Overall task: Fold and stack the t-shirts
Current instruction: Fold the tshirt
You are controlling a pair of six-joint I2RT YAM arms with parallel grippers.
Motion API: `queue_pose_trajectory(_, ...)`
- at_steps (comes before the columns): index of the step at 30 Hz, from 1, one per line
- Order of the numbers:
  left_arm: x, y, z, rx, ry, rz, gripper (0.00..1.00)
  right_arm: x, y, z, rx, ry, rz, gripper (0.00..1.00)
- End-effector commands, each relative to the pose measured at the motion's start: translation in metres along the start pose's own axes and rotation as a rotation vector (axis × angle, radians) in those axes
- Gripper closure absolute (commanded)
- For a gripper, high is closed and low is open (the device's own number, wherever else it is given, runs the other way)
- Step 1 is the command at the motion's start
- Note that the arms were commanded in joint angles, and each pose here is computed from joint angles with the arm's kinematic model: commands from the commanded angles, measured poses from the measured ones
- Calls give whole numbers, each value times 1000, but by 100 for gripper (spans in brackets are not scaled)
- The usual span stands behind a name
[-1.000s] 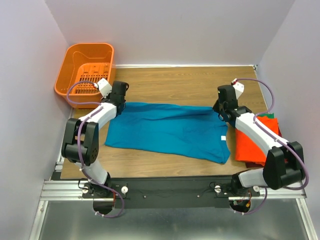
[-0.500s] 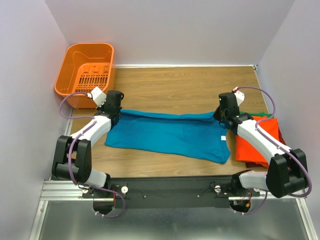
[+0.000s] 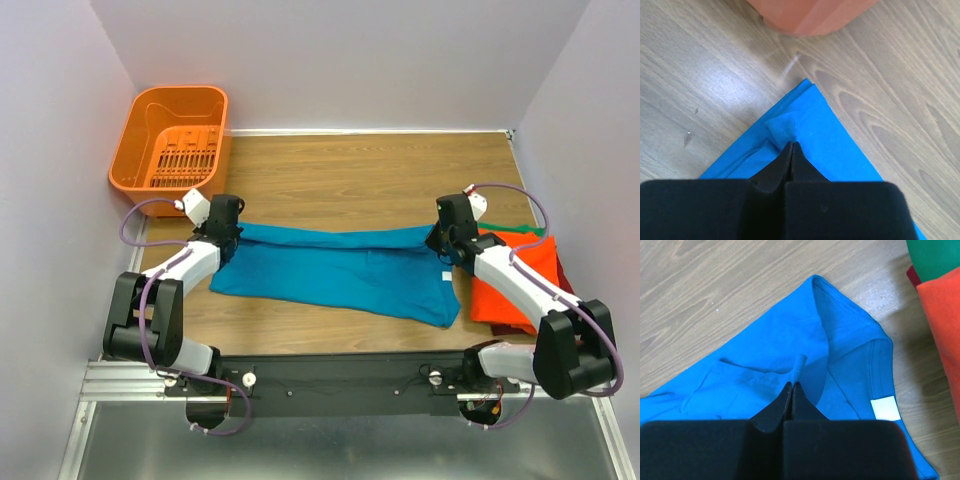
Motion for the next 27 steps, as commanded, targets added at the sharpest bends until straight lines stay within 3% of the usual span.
queue_pose_trajectory(1,2,0,4,31,-25,11,100,5,-6,-6,-20,-5,7,99)
queue_pose_trajectory(10,7,10,9,36,-38,4,100,12,2,-6,-24,1,-25,99)
queue_pose_trajectory(20,8,-1,27,10,-26,51,100,7,-23,-13,-32,-3,42,99)
queue_pose_trajectory(23,9,-2,29,13,-56,66,99,11,-28,-12,-30,37,62,86)
queue_pose_trajectory(24,11,-3,29,14,-73,78,83,13,-30,-10,-26,72,76,70)
queue_pose_trajectory(26,14,-1,28,11,-89,81,58,20,-29,-7,-22,124,73,49)
queue_pose_trajectory(27,18,3,27,12,-101,74,52,23,-30,-6,-10,160,80,32)
Point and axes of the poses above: each gripper's point midway between its finger pads, its own x axis back along the fingers, its own z axis along the line the jaws close on, y = z × x, the point moved 9 cm from there along x, back along the fingers, and after that the axes turned 15 degrees about x, right-handed, at the moved point
